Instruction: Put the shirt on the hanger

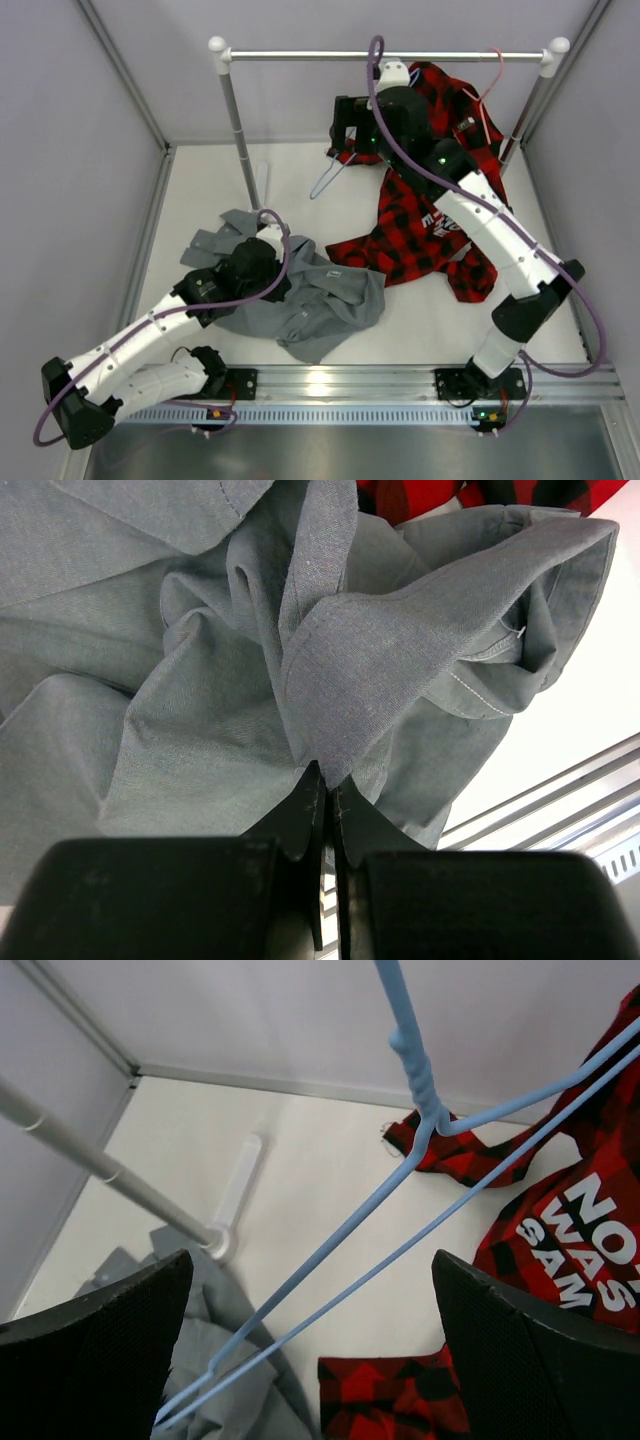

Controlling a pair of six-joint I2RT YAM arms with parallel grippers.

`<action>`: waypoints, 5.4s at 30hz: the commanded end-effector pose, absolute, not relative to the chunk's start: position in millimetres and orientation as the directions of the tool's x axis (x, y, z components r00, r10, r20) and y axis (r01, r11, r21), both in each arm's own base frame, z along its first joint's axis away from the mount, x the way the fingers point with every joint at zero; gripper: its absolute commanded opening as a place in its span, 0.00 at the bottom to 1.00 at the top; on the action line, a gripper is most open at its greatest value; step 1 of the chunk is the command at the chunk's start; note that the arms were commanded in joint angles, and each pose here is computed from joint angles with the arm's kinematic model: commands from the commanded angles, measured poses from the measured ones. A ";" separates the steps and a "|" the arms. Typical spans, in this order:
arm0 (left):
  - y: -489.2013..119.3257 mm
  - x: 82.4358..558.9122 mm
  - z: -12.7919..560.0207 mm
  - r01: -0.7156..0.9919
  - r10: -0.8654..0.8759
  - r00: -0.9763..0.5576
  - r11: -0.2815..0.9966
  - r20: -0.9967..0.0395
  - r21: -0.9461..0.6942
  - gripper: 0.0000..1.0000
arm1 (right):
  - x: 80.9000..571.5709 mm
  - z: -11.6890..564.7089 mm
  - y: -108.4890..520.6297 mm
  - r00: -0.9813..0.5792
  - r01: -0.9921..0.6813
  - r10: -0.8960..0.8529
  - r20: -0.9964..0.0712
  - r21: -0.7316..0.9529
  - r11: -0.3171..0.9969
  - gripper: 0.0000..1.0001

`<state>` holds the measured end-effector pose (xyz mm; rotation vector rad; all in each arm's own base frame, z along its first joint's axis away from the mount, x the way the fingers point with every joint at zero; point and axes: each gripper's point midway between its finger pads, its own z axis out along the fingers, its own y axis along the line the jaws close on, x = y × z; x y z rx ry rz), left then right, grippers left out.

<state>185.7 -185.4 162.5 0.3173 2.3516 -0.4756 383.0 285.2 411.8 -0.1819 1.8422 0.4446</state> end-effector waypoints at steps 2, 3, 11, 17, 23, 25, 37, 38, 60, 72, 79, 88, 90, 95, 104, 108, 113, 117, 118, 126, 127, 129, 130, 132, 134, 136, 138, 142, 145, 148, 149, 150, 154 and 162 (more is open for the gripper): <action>-184.2 185.8 162.5 0.354 0.084 -0.714 0.900 -0.695 -0.255 0.00 | 407.7 411.7 274.7 -0.244 -0.168 0.091 -0.965 0.134 0.977 1.00; -184.2 185.8 162.5 0.354 0.082 -0.713 0.899 -0.697 -0.256 0.00 | 406.0 410.6 273.9 -0.243 -0.159 0.082 -0.967 0.123 0.980 0.99; -184.8 184.9 163.2 0.360 0.082 -0.711 0.896 -0.699 -0.261 0.00 | 376.2 419.3 249.7 -0.222 -0.173 0.078 -0.972 0.118 0.978 0.88; -185.3 183.5 166.1 0.367 0.075 -0.705 0.890 -0.705 -0.272 0.00 | 367.1 406.1 233.6 -0.259 -0.245 0.047 -0.965 0.113 0.963 0.62; -186.4 183.5 165.5 0.369 0.077 -0.707 0.888 -0.703 -0.274 0.00 | 364.7 386.6 223.2 -0.287 -0.293 -0.024 -0.958 0.064 0.954 0.52; -186.6 182.7 165.6 0.371 0.078 -0.707 0.887 -0.703 -0.275 0.00 | 362.1 386.5 221.3 -0.284 -0.314 -0.037 -0.958 0.057 0.948 0.45; -186.6 182.2 165.7 0.372 0.078 -0.708 0.885 -0.702 -0.278 0.00 | 361.0 360.6 207.8 -0.290 -0.366 -0.152 -0.945 -0.038 0.930 0.25; -186.8 182.4 166.0 0.373 0.077 -0.708 0.885 -0.702 -0.279 0.00 | 361.2 359.5 204.7 -0.289 -0.361 -0.152 -0.945 -0.040 0.932 0.17; -187.2 181.6 179.8 0.388 0.045 -0.677 0.870 -0.735 -0.305 0.00 | 349.9 410.5 195.9 -0.146 -0.378 -0.054 -0.988 0.006 0.926 0.00; -184.8 190.2 197.6 0.339 -0.032 -0.651 0.882 -0.758 -0.328 0.00 | 331.8 452.0 200.6 -0.059 -0.452 0.062 -0.996 0.081 0.888 0.00; -189.9 221.2 211.4 0.226 -0.119 -0.657 0.911 -0.744 -0.345 0.00 | 279.5 415.0 196.5 -0.166 -0.563 0.008 -0.986 0.101 0.820 0.00; -190.5 278.9 215.9 0.172 -0.234 -0.710 0.857 -0.664 -0.486 0.00 | 143.9 327.4 185.7 -0.365 -0.771 -0.050 -0.930 0.271 0.577 0.00; -191.1 290.4 208.7 0.162 -0.232 -0.726 0.858 -0.647 -0.488 0.00 | 119.1 301.8 188.9 -0.416 -0.802 -0.076 -0.906 0.326 0.500 0.00; -192.5 310.9 209.9 0.154 -0.253 -0.741 0.837 -0.622 -0.525 0.00 | 85.3 261.5 180.9 -0.494 -0.799 -0.116 -0.862 0.398 0.451 0.00; -204.6 308.4 208.0 0.167 -0.275 -0.767 0.788 -0.580 -0.593 0.00 | 104.1 229.7 180.2 -0.547 -0.737 -0.113 -0.830 0.413 0.535 0.00; -210.9 300.4 206.6 0.195 -0.266 -0.779 0.758 -0.568 -0.622 0.00 | 112.0 226.1 187.8 -0.562 -0.729 -0.102 -0.821 0.433 0.530 0.00; -216.6 291.0 212.8 0.246 -0.246 -0.781 0.723 -0.574 -0.645 0.00 | 124.9 231.6 189.4 -0.555 -0.714 -0.085 -0.828 0.420 0.560 0.00; -219.5 283.5 222.9 0.306 -0.215 -0.771 0.700 -0.599 -0.645 0.00 | 136.8 230.3 188.9 -0.567 -0.685 -0.086 -0.819 0.411 0.602 0.00; -222.3 279.7 225.8 0.327 -0.201 -0.775 0.683 -0.599 -0.653 0.00 | 139.3 230.0 188.3 -0.570 -0.677 -0.084 -0.817 0.408 0.613 0.00; -217.3 285.9 227.6 0.354 -0.173 -0.745 0.716 -0.644 -0.602 0.00 | 144.7 243.0 168.6 -0.550 -0.630 -0.089 -0.830 0.342 0.697 0.00; -220.4 285.3 229.6 0.365 -0.169 -0.749 0.703 -0.641 -0.611 0.00 | 143.4 242.7 172.0 -0.557 -0.637 -0.089 -0.825 0.356 0.684 0.00; -239.2 274.5 239.3 0.427 -0.136 -0.756 0.639 -0.640 -0.640 0.00 | 143.2 244.6 186.0 -0.554 -0.670 -0.068 -0.830 0.396 0.628 0.00; -245.7 269.6 243.4 0.449 -0.122 -0.755 0.620 -0.645 -0.643 0.00 | 144.0 245.8 191.5 -0.548 -0.682 -0.052 -0.835 0.410 0.606 0.00; -256.3 260.6 259.8 0.501 -0.103 -0.732 0.589 -0.673 -0.634 0.00 | 144.9 258.3 208.1 -0.507 -0.739 -0.012 -0.862 0.428 0.520 0.00; -267.5 247.6 274.5 0.554 -0.078 -0.712 0.549 -0.698 -0.626 0.00 | 140.1 252.8 220.0 -0.518 -0.768 -0.017 -0.855 0.457 0.448 0.00; -270.6 235.1 294.4 0.608 -0.067 -0.681 0.503 -0.730 -0.614 0.00 | 138.5 252.6 229.1 -0.517 -0.791 -0.012 -0.856 0.472 0.390 0.00; -269.5 220.7 308.4 0.645 -0.053 -0.663 0.464 -0.746 -0.607 0.00 | 139.8 252.3 230.7 -0.496 -0.805 -0.007 -0.868 0.457 0.379 0.00; -281.1 181.7 314.9 0.715 0.062 -0.626 0.444 -0.777 -0.540 0.00 | 148.0 255.0 235.3 -0.438 -0.830 0.045 -0.898 0.423 0.363 0.00; -280.4 167.6 316.9 0.731 0.106 -0.604 0.468 -0.790 -0.496 0.00 | 152.7 261.2 237.6 -0.400 -0.844 0.078 -0.913 0.400 0.356 0.00; -273.0 161.7 329.7 0.739 0.104 -0.580 0.483 -0.808 -0.469 0.00 | 167.3 279.1 230.4 -0.332 -0.822 0.204 -0.921 0.389 0.416 0.00; -271.1 160.3 344.9 0.754 0.090 -0.554 0.476 -0.827 -0.453 0.00 | 171.8 296.1 228.1 -0.276 -0.828 0.274 -0.921 0.373 0.419 0.00; -269.6 159.1 352.0 0.759 0.087 -0.545 0.474 -0.834 -0.446 0.00 | 178.6 299.1 219.1 -0.244 -0.798 0.344 -0.907 0.389 0.461 0.00; -261.0 163.4 385.2 0.768 0.073 -0.491 0.507 -0.868 -0.391 0.00 | 178.2 330.8 198.4 -0.118 -0.785 0.524 -0.844 0.402 0.471 0.00; -246.7 199.6 382.7 0.667 0.064 -0.477 0.676 -0.877 -0.314 0.00 | 140.1 317.0 244.2 -0.234 -0.924 0.326 -0.916 0.313 0.219 0.00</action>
